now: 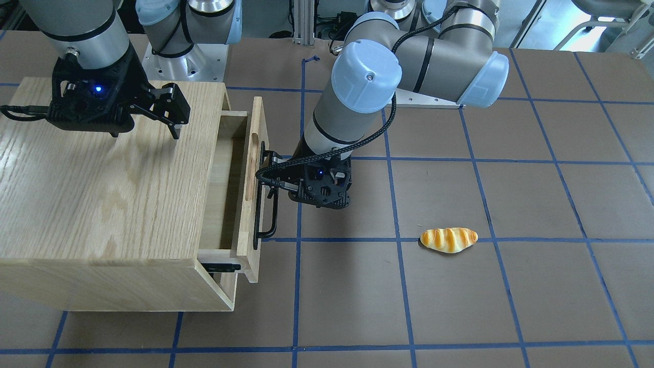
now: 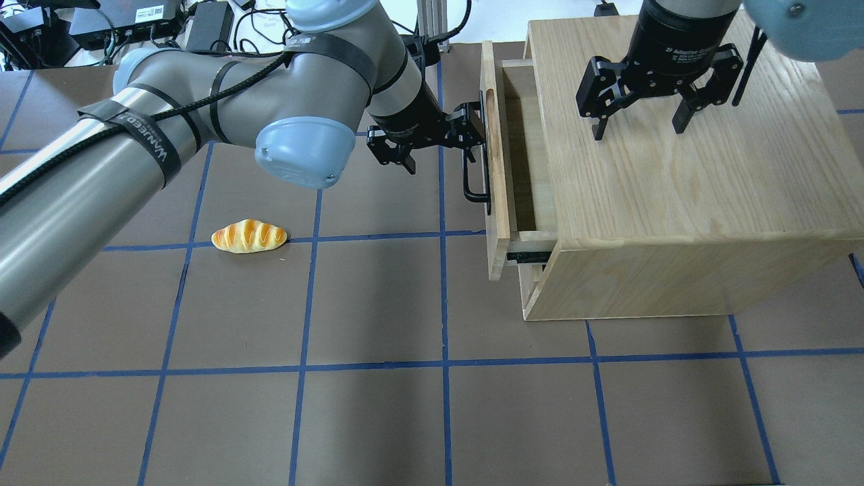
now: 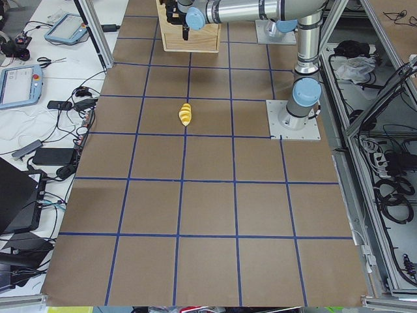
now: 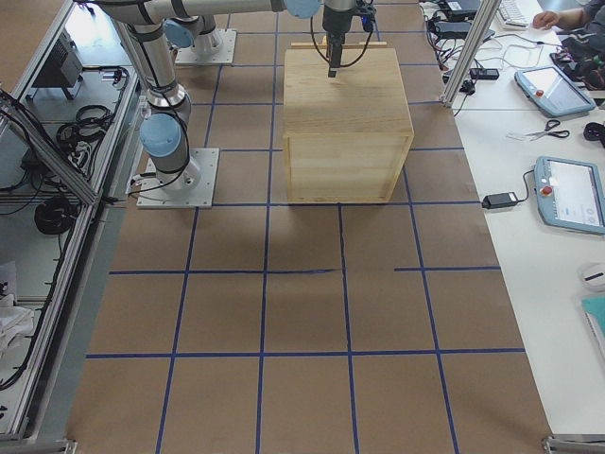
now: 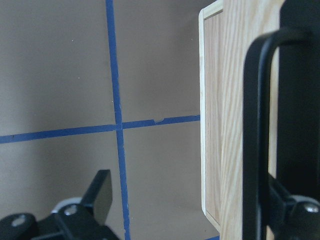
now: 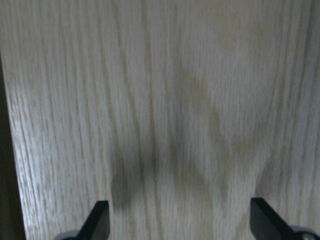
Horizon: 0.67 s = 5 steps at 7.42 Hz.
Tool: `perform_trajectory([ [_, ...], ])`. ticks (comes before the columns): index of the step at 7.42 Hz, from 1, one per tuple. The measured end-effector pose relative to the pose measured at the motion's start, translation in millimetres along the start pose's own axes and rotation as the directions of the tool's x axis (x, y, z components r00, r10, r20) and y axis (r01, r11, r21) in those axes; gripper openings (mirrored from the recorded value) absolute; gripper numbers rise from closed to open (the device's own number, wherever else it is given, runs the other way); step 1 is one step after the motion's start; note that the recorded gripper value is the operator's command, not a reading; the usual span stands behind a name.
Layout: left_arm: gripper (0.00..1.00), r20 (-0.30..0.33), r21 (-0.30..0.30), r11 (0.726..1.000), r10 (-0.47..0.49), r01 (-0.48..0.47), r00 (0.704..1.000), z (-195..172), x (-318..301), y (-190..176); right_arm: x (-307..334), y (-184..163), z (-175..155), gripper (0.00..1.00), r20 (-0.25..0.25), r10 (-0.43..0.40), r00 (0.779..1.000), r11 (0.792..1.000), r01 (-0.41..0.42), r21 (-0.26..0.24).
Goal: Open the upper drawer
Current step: 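Pull the drawer handle with the left gripper away from the cabinet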
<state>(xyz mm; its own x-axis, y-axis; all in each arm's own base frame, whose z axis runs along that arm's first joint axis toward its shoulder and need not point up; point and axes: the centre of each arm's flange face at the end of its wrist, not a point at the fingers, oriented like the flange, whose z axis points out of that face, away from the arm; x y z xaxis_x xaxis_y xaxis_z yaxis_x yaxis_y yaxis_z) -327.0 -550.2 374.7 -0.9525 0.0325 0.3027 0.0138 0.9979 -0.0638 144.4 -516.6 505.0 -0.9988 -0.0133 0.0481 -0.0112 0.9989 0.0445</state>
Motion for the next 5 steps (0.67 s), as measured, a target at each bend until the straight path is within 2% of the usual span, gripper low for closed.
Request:
perform_trajectory([
  [5, 1.00, 0.017, -0.029, 1.000, -0.004, 0.004, 1.000, -27, -45, 3, 0, 0, 0, 1.00, 0.000, 0.000, 1.000, 1.000, 0.000, 0.000],
])
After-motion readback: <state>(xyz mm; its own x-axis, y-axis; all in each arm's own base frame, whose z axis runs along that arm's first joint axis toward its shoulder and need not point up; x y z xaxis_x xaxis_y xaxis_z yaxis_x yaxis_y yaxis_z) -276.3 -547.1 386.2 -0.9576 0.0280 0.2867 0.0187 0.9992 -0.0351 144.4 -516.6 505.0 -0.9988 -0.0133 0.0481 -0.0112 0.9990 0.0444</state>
